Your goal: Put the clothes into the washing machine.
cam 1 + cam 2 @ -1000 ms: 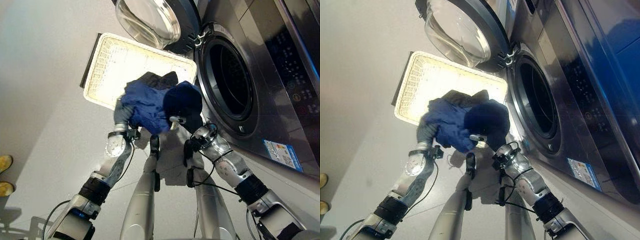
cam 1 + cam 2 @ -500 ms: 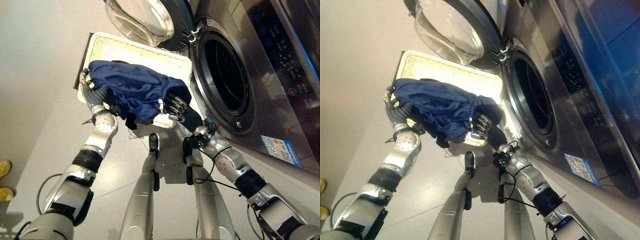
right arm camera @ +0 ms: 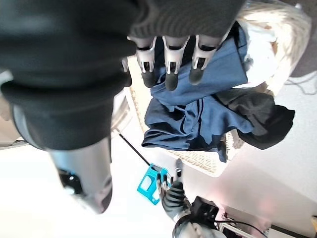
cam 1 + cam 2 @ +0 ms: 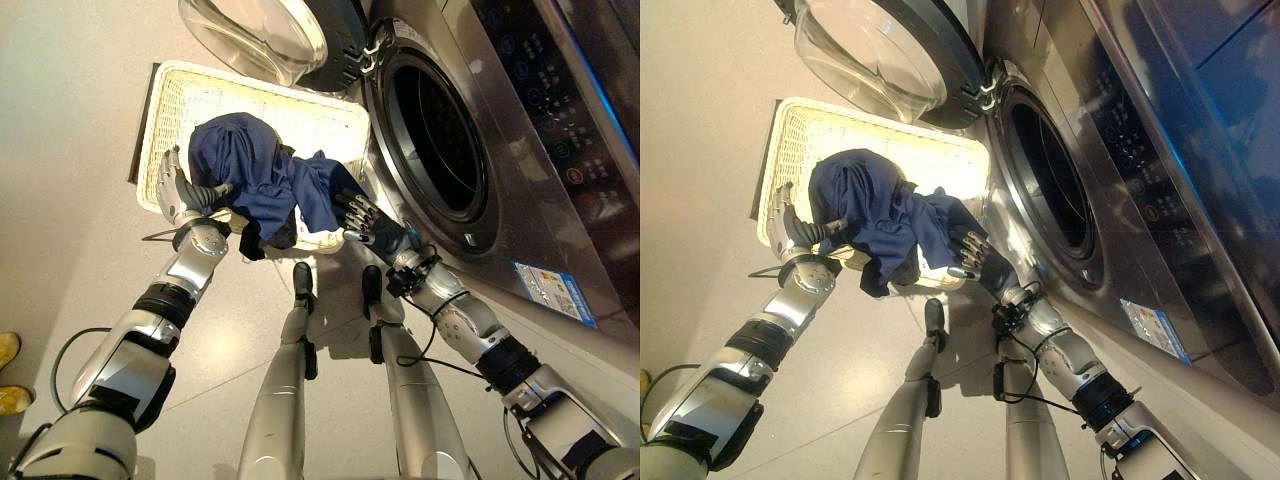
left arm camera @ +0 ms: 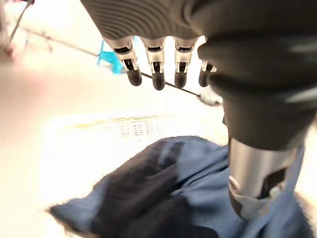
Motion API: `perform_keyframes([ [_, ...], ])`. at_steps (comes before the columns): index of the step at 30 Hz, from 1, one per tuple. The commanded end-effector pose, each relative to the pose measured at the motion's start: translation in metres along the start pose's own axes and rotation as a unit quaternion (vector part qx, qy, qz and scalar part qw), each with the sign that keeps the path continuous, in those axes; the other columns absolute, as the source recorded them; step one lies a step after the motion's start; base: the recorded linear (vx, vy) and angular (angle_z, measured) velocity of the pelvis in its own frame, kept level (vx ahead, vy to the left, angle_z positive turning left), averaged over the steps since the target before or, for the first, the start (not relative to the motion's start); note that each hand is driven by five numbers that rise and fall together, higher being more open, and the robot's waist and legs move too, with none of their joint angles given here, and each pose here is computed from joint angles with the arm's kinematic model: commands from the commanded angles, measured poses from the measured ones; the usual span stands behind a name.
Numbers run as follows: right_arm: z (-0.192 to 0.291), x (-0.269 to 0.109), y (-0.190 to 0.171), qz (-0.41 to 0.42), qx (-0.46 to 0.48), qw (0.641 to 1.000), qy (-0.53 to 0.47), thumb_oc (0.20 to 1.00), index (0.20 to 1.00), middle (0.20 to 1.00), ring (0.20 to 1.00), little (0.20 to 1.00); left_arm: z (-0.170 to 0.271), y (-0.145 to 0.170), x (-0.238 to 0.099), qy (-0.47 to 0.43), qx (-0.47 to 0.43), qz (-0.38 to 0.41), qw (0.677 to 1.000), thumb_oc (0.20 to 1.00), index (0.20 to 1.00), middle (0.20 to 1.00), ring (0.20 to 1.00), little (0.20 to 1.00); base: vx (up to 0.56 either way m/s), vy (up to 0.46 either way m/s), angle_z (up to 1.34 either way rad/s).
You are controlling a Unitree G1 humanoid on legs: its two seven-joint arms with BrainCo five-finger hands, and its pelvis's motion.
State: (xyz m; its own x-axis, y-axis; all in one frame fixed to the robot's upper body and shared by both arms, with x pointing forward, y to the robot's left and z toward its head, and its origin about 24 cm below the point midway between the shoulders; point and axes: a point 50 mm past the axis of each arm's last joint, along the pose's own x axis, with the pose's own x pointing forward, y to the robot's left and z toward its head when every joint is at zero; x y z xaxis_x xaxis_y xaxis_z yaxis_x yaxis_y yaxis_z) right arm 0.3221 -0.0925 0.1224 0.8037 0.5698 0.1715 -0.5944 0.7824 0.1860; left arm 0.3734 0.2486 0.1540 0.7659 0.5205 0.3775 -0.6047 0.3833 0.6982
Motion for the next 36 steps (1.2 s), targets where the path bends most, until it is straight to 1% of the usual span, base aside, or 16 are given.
perform_keyframes([
  [1,0.012,0.000,0.013,0.029,0.021,0.999,-0.040,1.000,1.000,1.000,1.000,1.000,-0.008,0.033,0.027,-0.003,0.185,0.032,0.982,1.000,1.000,1.000,1.000,1.000,0.00,0.000,0.00],
  [2,0.013,-0.001,0.013,0.029,0.021,0.999,-0.040,1.000,1.000,1.000,1.000,1.000,-0.011,0.032,0.027,0.000,0.204,0.026,0.979,1.000,1.000,1.000,1.000,1.000,0.00,0.000,0.00],
  [3,0.012,-0.002,0.012,0.028,0.020,0.999,-0.039,1.000,1.000,1.000,1.000,1.000,-0.019,0.032,0.026,0.013,0.261,0.003,0.965,1.000,1.000,1.000,1.000,1.000,0.00,0.000,0.00],
  [5,0.011,-0.004,0.011,0.029,0.019,0.999,-0.039,1.000,1.000,1.000,1.000,1.000,-0.029,0.028,0.021,0.007,0.294,-0.011,0.956,1.000,1.000,1.000,1.000,1.000,0.00,0.000,0.00],
  [6,0.011,-0.005,0.010,0.028,0.018,0.999,-0.040,1.000,1.000,1.000,1.000,1.000,-0.028,0.027,0.019,-0.004,0.291,-0.001,0.957,1.000,1.000,1.000,1.000,1.000,0.00,0.000,0.00],
  [9,0.010,-0.008,0.010,0.024,0.016,0.999,-0.040,1.000,1.000,1.000,1.000,1.000,-0.015,0.027,0.015,-0.063,0.241,0.043,0.967,1.000,1.000,1.000,1.000,1.000,0.00,0.000,0.00],
  [10,0.010,-0.008,0.010,0.023,0.016,0.999,-0.040,1.000,1.000,1.000,1.000,1.000,-0.015,0.027,0.015,-0.065,0.239,0.046,0.968,1.000,1.000,1.000,1.000,1.000,0.00,0.000,0.00],
  [11,0.009,-0.010,0.008,0.020,0.015,0.999,-0.039,1.000,1.000,1.000,1.000,1.000,-0.006,0.030,0.014,-0.108,0.207,0.071,0.970,1.000,1.000,1.000,1.000,1.000,0.00,0.000,0.00],
  [15,0.006,-0.012,0.006,0.013,0.015,0.999,-0.041,1.000,1.000,1.000,1.000,1.000,0.004,0.029,0.010,-0.150,0.171,0.081,0.970,1.000,1.000,1.000,1.000,1.000,0.00,0.000,0.00],
  [19,0.006,-0.011,0.007,0.015,0.015,0.999,-0.041,1.000,1.000,1.000,1.000,1.000,0.008,0.025,0.009,-0.157,0.170,0.077,0.970,1.000,1.000,1.000,1.000,1.000,0.00,0.009,0.01],
  [22,0.006,-0.007,0.011,0.020,0.018,0.999,-0.040,1.000,1.000,1.000,1.000,1.000,0.015,0.023,0.011,-0.150,0.146,0.075,0.975,1.000,1.000,1.000,1.000,1.000,0.02,0.025,-0.02],
  [23,0.006,-0.007,0.011,0.022,0.019,0.999,-0.040,1.000,1.000,1.000,1.000,1.000,0.017,0.022,0.011,-0.146,0.128,0.079,0.978,1.000,1.000,1.000,1.000,1.000,0.03,0.046,-0.05],
  [24,0.006,-0.005,0.013,0.024,0.020,0.999,-0.039,1.000,1.000,1.000,1.000,1.000,0.022,0.022,0.010,-0.141,0.081,0.091,0.982,1.000,1.000,1.000,1.000,1.000,0.02,0.034,-0.04],
  [29,0.004,-0.001,0.016,0.024,0.025,0.999,-0.040,1.000,1.000,1.000,1.000,1.000,0.035,0.022,0.009,-0.128,-0.017,0.115,0.985,1.000,1.000,1.000,1.000,1.000,0.01,0.008,-0.01],
  [34,0.005,0.002,0.020,0.025,0.030,0.998,-0.042,1.000,1.000,1.000,1.000,1.000,0.038,0.019,0.011,-0.126,0.015,0.094,0.987,1.000,1.000,1.000,1.000,1.000,0.02,0.012,-0.03],
  [36,0.007,0.004,0.022,0.028,0.031,0.998,-0.045,1.000,1.000,1.000,1.000,1.000,0.038,0.017,0.013,-0.120,0.041,0.083,0.988,1.000,1.000,1.000,1.000,1.000,0.02,0.042,-0.05],
])
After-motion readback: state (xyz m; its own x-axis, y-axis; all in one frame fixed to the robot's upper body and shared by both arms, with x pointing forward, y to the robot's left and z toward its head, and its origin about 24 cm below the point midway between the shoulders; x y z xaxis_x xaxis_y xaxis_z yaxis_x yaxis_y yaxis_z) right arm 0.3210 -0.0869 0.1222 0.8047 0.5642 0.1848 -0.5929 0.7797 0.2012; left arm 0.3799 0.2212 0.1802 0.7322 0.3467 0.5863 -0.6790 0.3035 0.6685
